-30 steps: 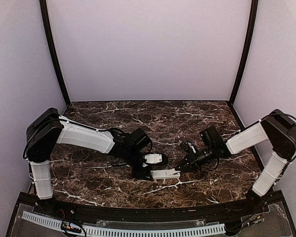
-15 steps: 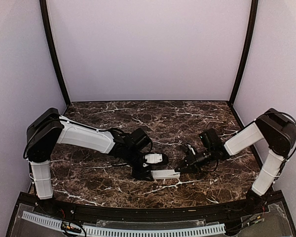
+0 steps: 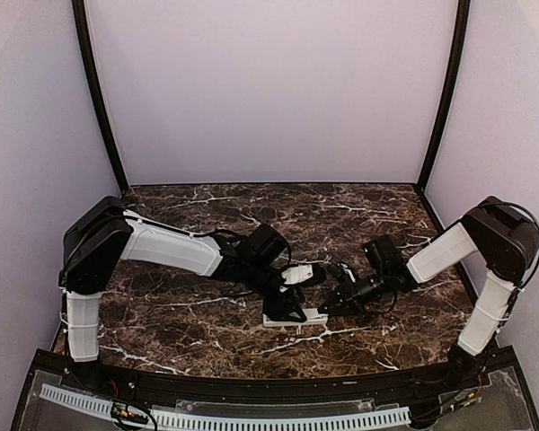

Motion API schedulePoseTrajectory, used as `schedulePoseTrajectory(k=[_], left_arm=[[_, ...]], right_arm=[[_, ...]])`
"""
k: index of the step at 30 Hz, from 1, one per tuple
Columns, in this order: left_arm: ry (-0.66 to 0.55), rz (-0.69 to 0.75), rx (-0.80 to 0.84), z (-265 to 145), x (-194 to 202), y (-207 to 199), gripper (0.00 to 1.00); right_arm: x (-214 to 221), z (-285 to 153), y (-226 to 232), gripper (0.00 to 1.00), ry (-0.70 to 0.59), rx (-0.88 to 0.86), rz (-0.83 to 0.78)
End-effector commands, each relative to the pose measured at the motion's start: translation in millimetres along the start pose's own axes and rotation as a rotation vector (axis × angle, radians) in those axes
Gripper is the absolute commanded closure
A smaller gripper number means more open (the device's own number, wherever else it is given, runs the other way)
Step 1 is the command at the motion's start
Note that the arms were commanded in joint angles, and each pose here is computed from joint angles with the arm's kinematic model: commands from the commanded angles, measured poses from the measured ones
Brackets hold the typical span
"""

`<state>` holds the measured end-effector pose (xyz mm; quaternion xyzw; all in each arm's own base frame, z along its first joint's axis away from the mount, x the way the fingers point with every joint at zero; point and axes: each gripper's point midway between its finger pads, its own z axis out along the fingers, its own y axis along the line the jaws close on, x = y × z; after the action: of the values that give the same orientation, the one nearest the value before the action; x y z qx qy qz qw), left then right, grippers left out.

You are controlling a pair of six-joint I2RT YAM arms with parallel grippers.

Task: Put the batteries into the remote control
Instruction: Press the battery cover on the remote control.

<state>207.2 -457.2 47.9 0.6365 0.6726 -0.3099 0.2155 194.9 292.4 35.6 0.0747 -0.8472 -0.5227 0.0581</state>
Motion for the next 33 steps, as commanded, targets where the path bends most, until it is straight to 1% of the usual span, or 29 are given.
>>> schedulePoseTrajectory(k=[1, 4, 13, 15, 18, 23, 25, 27, 31, 33], left_arm=[[-0.080, -0.001, 0.039, 3.9, -20.0, 1.1, 0.40], [-0.086, 0.019, 0.074, 8.3, -17.9, -3.8, 0.41], [-0.063, 0.038, 0.076, 19.2, -11.9, -7.5, 0.46], [-0.056, 0.040, 0.059, 21.7, -10.9, -5.6, 0.49], [-0.049, 0.040, 0.041, 24.2, -10.0, -3.8, 0.58], [-0.035, 0.055, 0.030, 28.3, -7.8, -5.6, 0.59], [-0.032, 0.059, 0.027, 29.0, -7.3, -5.9, 0.61], [-0.031, 0.066, 0.029, 29.9, -6.5, -6.8, 0.65], [-0.023, 0.072, 0.024, 31.5, -4.1, -6.2, 0.76], [-0.020, 0.075, 0.024, 31.6, -3.7, -6.8, 0.80]], right_arm=[[6.4, 8.2, -16.7, 1.00, 0.014, 0.055, 0.007], [4.6, 8.3, -15.6, 1.00, 0.013, 0.055, -0.005], [0.3, 9.2, -15.0, 1.00, 0.008, 0.057, -0.020], [-0.5, 9.1, -14.4, 1.00, 0.006, 0.056, -0.024], [-0.2, 8.9, -14.3, 1.00, 0.004, 0.058, -0.029], [-1.1, 8.3, -15.5, 1.00, -0.003, 0.068, -0.038], [-1.1, 8.2, -15.7, 1.00, -0.004, 0.069, -0.040], [-1.5, 8.1, -15.0, 1.00, -0.006, 0.070, -0.046], [-3.0, 6.9, -14.0, 1.00, -0.010, 0.076, -0.053], [-3.7, 6.3, -13.2, 1.00, -0.013, 0.079, -0.055]])
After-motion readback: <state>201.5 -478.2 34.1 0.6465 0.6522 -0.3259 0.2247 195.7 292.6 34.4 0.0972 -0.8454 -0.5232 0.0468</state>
